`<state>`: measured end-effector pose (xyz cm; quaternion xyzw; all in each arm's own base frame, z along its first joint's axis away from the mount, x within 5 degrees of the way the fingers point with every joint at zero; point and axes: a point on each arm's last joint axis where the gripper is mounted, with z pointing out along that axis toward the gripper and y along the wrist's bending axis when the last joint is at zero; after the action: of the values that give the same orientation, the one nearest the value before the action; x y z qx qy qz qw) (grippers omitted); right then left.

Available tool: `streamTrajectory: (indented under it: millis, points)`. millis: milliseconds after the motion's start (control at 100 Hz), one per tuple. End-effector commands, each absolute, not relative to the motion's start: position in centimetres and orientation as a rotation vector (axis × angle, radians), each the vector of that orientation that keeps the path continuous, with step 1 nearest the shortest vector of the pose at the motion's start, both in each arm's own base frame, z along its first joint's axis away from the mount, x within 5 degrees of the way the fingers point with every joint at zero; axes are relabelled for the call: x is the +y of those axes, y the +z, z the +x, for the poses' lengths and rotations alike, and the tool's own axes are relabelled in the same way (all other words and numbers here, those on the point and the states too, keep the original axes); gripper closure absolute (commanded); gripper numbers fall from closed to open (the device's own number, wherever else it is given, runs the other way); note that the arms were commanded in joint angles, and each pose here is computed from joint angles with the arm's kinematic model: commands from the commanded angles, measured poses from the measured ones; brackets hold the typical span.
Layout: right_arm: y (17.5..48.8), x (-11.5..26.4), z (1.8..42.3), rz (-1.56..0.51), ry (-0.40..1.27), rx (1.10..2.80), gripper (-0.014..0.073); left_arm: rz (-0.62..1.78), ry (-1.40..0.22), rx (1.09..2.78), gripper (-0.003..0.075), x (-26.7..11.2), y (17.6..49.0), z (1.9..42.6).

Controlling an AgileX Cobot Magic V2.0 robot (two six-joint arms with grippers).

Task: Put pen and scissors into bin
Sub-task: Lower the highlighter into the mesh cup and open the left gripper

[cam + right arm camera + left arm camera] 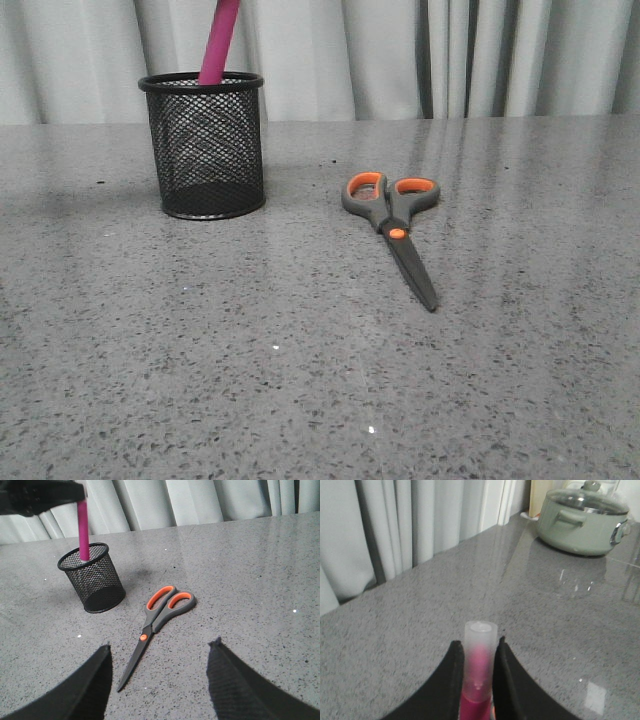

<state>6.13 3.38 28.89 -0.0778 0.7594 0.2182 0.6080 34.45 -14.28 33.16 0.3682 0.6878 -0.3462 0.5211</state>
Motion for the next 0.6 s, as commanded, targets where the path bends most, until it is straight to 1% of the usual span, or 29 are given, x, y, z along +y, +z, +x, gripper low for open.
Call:
streamTrajectory:
  millis: [0,140,170,210,240,280,290,310,360,380,410,430,460,520,590]
  points:
    - [30.1,3.2,6.5,-0.152,0.493,1.687,0.0215,0.831,-0.865,1.579,0.0739,-14.1,35.1,34.4]
    - [30.1,3.2,6.5,-0.152,0.493,1.687,0.0215,0.835,-0.871,1.601,0.0737,-14.2,34.3,34.8]
    - [30.1,3.2,6.5,-0.152,0.493,1.687,0.0215,0.840,-0.870,1.603,0.0731,-14.3,34.2,34.8]
    - [30.1,3.2,6.5,-0.152,0.493,1.687,0.0215,0.849,-0.865,1.606,0.0703,-14.3,34.2,34.8]
    - [30.1,3.2,6.5,-0.152,0.493,1.687,0.0215,0.851,-0.863,1.606,0.0669,-14.3,34.2,34.8]
    - [30.1,3.2,6.5,-0.152,0.493,1.687,0.0215,0.850,-0.862,1.607,0.0594,-14.2,34.2,34.8]
    - [30.1,3.2,6.5,-0.152,0.493,1.687,0.0215,0.849,-0.862,1.607,0.0564,-14.2,34.2,34.8]
    - [30.1,3.2,6.5,-0.152,0.493,1.687,0.0215,0.851,-0.865,1.605,0.0531,-14.1,34.2,34.8]
    - [30.1,3.2,6.5,-0.152,0.493,1.687,0.0215,0.856,-0.874,1.601,0.0393,-14.0,34.2,34.8]
    - [30.3,3.2,6.5,-0.149,0.495,1.682,0.0215,0.859,-0.882,1.599,0.0360,-14.0,34.2,34.7]
    - [30.4,3.2,6.5,-0.145,0.496,1.672,0.0215,0.866,-0.896,1.594,0.0289,-14.0,34.2,34.6]
    - [30.6,3.2,6.5,-0.143,0.498,1.666,0.0215,0.868,-0.902,1.592,0.0258,-13.9,34.3,34.6]
    - [31.1,3.1,6.4,-0.142,0.497,1.647,0.0215,0.884,-0.925,1.578,0.0233,-13.8,34.4,34.4]
    - [32.2,3.1,6.3,-0.152,0.489,1.616,0.0215,0.904,-0.963,1.547,0.0240,-13.3,34.9,33.9]
    - [34.1,3.0,6.0,-0.185,0.463,1.561,0.0215,0.958,-1.026,1.485,0.0318,-12.8,36.0,32.9]
